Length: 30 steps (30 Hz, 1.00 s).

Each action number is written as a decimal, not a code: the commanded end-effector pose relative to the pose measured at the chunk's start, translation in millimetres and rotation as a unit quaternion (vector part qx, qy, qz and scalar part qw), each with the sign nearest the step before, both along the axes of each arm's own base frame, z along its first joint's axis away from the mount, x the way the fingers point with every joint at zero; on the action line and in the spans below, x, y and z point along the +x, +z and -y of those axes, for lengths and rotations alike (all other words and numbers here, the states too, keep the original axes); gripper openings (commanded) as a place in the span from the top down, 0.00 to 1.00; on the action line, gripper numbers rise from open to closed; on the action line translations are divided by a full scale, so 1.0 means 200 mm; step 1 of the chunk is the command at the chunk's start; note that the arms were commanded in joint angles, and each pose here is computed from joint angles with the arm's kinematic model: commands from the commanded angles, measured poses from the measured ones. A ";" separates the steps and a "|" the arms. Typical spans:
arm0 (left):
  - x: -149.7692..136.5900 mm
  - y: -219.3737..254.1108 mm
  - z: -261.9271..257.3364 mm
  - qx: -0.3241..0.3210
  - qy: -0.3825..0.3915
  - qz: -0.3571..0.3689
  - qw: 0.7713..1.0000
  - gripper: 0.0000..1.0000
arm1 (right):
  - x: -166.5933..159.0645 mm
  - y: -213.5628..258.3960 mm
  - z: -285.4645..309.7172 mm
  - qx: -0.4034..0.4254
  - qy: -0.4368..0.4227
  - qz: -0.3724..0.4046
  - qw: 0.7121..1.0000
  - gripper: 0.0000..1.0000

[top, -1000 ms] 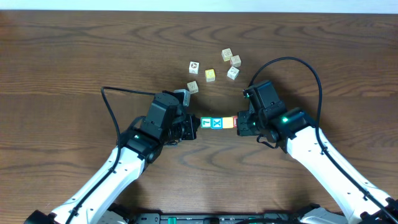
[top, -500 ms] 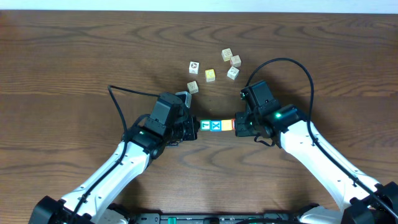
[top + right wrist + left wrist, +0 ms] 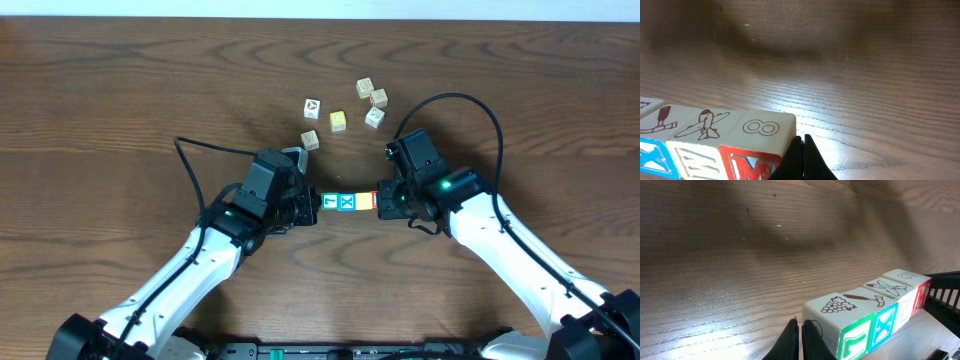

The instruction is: Lift 4 blocks

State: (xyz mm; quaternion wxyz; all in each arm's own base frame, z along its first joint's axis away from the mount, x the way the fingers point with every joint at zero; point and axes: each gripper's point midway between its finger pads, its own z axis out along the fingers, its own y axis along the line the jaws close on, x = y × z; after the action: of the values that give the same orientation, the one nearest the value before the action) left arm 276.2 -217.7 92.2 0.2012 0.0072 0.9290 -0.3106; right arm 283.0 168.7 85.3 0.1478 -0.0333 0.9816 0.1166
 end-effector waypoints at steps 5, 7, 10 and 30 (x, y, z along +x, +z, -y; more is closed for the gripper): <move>-0.05 0.10 0.20 -0.057 -0.075 -0.004 0.996 0.93 | -0.10 0.09 -0.29 0.096 0.076 -0.028 0.992 0.99; -0.05 0.08 0.20 -0.054 -0.074 -0.009 0.996 0.92 | -0.10 0.09 -0.29 0.096 0.076 -0.028 0.992 0.99; -0.05 0.05 0.20 -0.051 -0.074 -0.015 0.996 0.93 | -0.10 0.09 -0.29 0.095 0.075 -0.027 0.992 0.99; -0.04 0.04 0.19 -0.042 -0.071 -0.012 0.996 0.93 | -0.10 -0.04 -0.27 0.071 0.069 -0.057 0.993 0.99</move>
State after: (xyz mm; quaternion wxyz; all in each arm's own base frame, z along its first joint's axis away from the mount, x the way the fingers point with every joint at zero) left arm 274.1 -215.6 64.5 0.1684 -0.0002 0.9424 -0.2891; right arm 278.0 170.9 60.5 0.1149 -0.0409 0.9881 0.0936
